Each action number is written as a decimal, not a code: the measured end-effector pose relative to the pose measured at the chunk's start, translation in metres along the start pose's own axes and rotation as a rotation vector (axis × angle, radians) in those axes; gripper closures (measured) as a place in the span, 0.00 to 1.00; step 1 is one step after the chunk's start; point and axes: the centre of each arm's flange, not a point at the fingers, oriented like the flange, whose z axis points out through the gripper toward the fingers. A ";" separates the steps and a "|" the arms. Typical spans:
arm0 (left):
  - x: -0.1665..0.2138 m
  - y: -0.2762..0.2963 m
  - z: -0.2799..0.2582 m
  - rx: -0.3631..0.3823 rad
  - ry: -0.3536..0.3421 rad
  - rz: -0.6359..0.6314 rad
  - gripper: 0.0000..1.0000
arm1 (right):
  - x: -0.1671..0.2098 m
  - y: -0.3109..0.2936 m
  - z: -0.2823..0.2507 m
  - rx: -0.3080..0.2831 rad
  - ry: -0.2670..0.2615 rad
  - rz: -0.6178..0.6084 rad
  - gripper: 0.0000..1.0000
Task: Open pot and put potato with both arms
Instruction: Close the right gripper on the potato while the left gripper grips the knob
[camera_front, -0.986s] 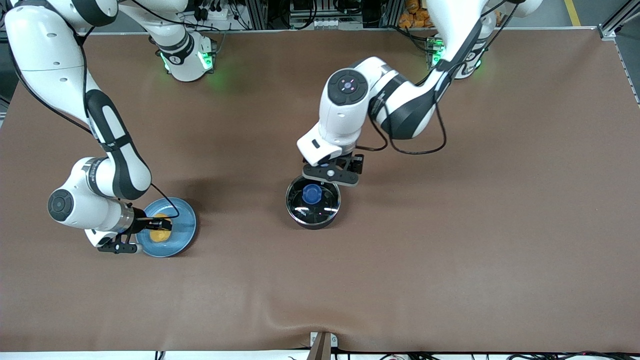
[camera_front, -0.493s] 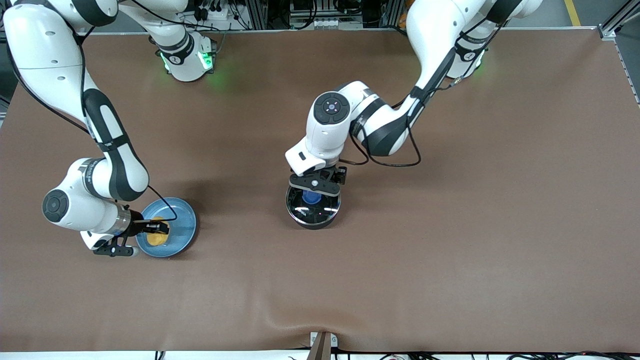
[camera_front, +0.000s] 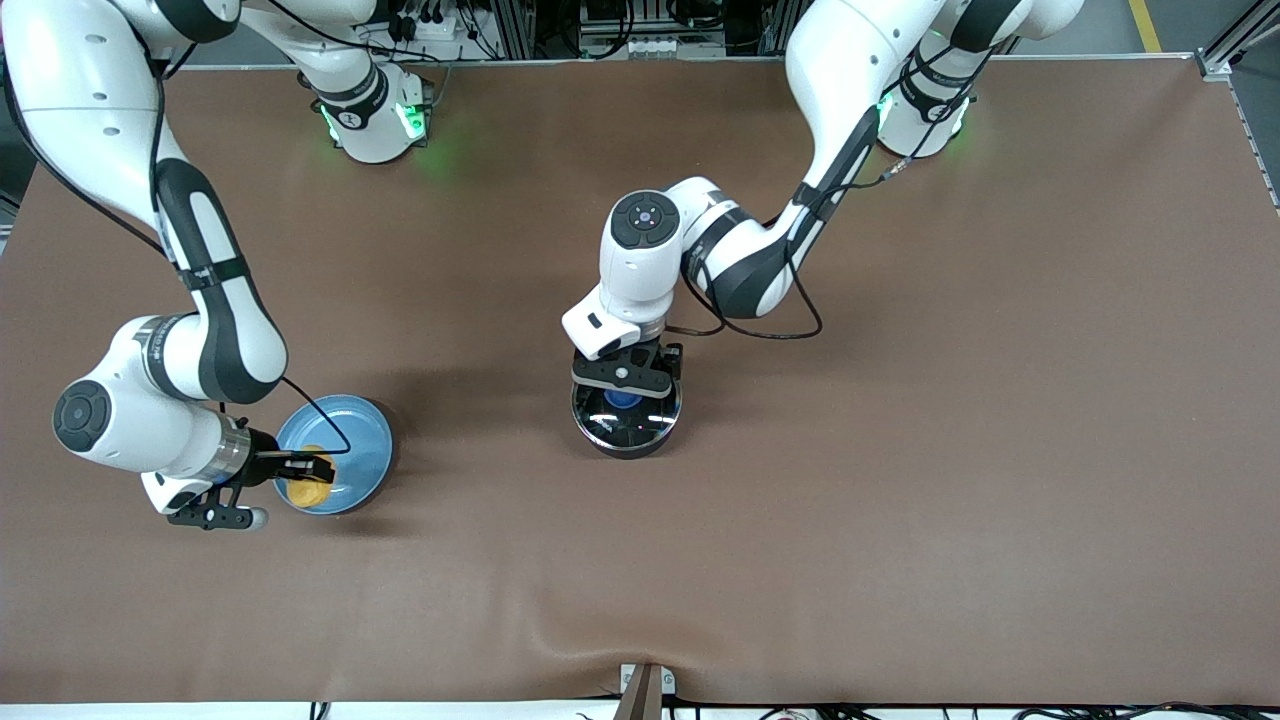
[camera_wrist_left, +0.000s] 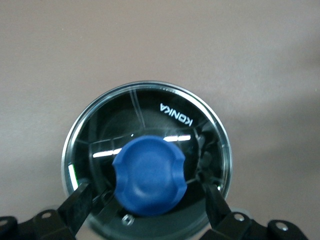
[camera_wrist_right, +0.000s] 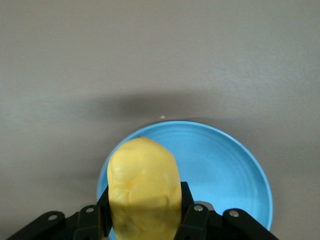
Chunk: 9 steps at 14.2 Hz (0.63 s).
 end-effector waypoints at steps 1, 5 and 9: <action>0.000 0.001 0.005 -0.006 0.006 -0.014 0.00 | 0.000 -0.009 -0.004 0.001 0.005 0.000 0.47; 0.002 -0.001 0.012 -0.006 0.011 -0.039 0.00 | -0.001 -0.041 -0.013 0.003 0.003 0.025 0.47; 0.002 -0.003 0.017 -0.004 0.011 -0.056 0.00 | 0.001 -0.068 -0.028 0.007 -0.001 0.046 0.47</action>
